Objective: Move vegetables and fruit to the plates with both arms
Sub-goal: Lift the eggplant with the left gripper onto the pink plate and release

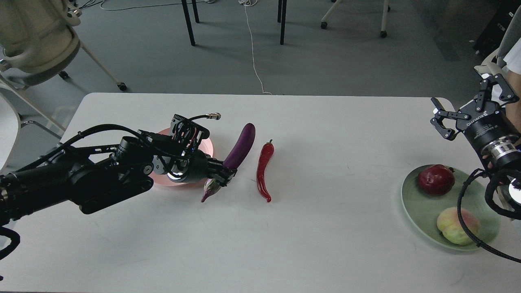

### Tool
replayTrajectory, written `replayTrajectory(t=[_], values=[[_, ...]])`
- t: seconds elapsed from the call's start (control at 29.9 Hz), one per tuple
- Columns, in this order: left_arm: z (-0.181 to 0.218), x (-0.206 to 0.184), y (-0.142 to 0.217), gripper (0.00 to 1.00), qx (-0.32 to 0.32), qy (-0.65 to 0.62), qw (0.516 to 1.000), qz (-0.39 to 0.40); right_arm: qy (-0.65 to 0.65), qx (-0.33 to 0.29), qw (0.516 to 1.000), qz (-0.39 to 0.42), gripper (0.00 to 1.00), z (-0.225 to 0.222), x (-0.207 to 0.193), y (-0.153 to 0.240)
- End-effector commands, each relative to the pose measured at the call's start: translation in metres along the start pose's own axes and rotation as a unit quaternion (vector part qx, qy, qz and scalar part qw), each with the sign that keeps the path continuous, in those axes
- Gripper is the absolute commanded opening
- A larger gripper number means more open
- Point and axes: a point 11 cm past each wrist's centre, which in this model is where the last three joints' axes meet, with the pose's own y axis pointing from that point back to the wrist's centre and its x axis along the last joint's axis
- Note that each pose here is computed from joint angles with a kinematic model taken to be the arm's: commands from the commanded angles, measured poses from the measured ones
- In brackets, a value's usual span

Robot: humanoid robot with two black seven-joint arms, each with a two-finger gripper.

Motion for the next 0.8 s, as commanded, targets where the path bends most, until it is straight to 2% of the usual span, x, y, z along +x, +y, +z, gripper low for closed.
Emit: replayTrajectory(t=[0.0, 0.13, 0.23, 0.3, 0.4, 0.43, 0.54, 0.57, 0.77], values=[[-0.012, 0.025, 0.026, 0.33, 0.008, 0.024, 1.0, 0.016, -0.001, 0.001, 1.0, -0.001, 0.98, 0.001, -0.001, -0.002], [-0.049, 0.009, 0.049, 0.32, 0.048, 0.045, 0.998, 0.008, -0.003, -0.001, 1.0, -0.002, 0.98, 0.004, -0.002, -0.002], [-0.074, -0.02, 0.058, 0.33, 0.075, 0.07, 0.995, -0.01, -0.005, -0.001, 1.0, -0.002, 0.98, 0.005, -0.002, -0.002], [-0.081, -0.039, 0.058, 0.33, 0.082, 0.083, 0.993, -0.022, -0.004, -0.002, 1.0, -0.002, 0.98, 0.005, -0.002, -0.002], [-0.085, -0.044, 0.055, 0.36, 0.087, 0.088, 0.992, -0.013, -0.004, -0.002, 1.0, -0.003, 0.98, 0.006, -0.003, -0.002], [-0.085, -0.044, 0.054, 0.4, 0.087, 0.089, 0.992, -0.007, -0.004, -0.002, 1.0, -0.003, 0.98, 0.005, -0.003, -0.002], [-0.093, -0.05, 0.051, 0.7, 0.101, 0.097, 0.99, 0.005, -0.003, -0.001, 1.0, -0.002, 0.98, 0.004, -0.002, -0.002], [-0.095, -0.049, 0.052, 0.74, 0.104, 0.098, 0.99, 0.008, -0.003, -0.001, 1.0, -0.003, 0.98, 0.003, -0.002, -0.002], [-0.096, -0.049, 0.053, 0.8, 0.102, 0.099, 0.99, 0.008, 0.0, 0.0, 1.0, -0.001, 0.98, 0.0, -0.001, -0.001]])
